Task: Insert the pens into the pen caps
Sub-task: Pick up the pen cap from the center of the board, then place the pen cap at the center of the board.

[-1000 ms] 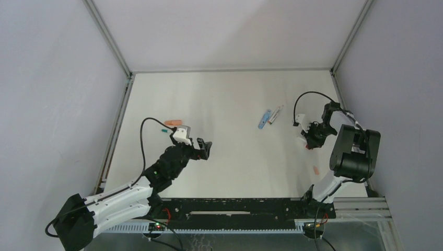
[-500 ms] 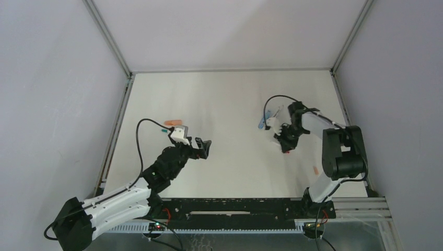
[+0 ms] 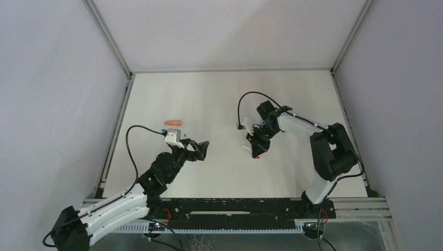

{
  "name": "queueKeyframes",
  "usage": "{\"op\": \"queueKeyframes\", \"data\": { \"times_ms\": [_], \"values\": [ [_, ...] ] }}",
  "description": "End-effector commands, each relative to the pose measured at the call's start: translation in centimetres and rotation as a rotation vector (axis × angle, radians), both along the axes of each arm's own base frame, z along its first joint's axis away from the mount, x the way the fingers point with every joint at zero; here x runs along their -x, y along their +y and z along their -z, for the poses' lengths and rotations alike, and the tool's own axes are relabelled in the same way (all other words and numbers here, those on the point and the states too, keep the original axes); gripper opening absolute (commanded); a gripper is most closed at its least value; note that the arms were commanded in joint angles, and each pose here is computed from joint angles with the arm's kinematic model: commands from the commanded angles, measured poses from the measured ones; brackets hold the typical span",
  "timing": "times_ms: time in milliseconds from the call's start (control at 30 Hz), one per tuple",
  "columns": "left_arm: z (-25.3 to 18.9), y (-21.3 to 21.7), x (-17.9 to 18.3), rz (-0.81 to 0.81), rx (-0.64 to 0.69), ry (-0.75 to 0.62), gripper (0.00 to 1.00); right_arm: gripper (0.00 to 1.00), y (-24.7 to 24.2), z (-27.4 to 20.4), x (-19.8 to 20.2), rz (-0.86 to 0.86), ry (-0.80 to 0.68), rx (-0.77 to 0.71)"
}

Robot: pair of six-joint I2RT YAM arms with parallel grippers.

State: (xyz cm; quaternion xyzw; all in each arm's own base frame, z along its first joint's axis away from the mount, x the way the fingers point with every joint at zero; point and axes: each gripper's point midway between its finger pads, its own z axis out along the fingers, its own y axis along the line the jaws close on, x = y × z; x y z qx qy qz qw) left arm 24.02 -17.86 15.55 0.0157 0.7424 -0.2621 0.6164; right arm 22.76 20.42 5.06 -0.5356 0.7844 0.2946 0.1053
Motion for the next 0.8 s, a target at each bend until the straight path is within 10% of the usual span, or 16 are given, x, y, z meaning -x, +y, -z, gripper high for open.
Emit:
{"op": "queueKeyframes", "data": {
  "times_ms": [0, 400, 767],
  "values": [
    [-0.1, -0.6, 0.5, 0.022, 0.141, 0.008, 1.00, 0.00, 1.5, -1.3, 0.4, 0.061, 0.076, -0.080],
    [-0.9, -6.5, 2.3, 0.237, 0.489, 0.172, 0.89, 0.00, 3.7, -6.7, -1.0, 0.278, 0.317, -0.408],
    [0.9, -14.6, 3.3, 0.232, 0.505, 0.344, 0.88, 0.00, 3.9, -6.9, -2.3, 0.497, 0.448, -0.465]
  ]
}}
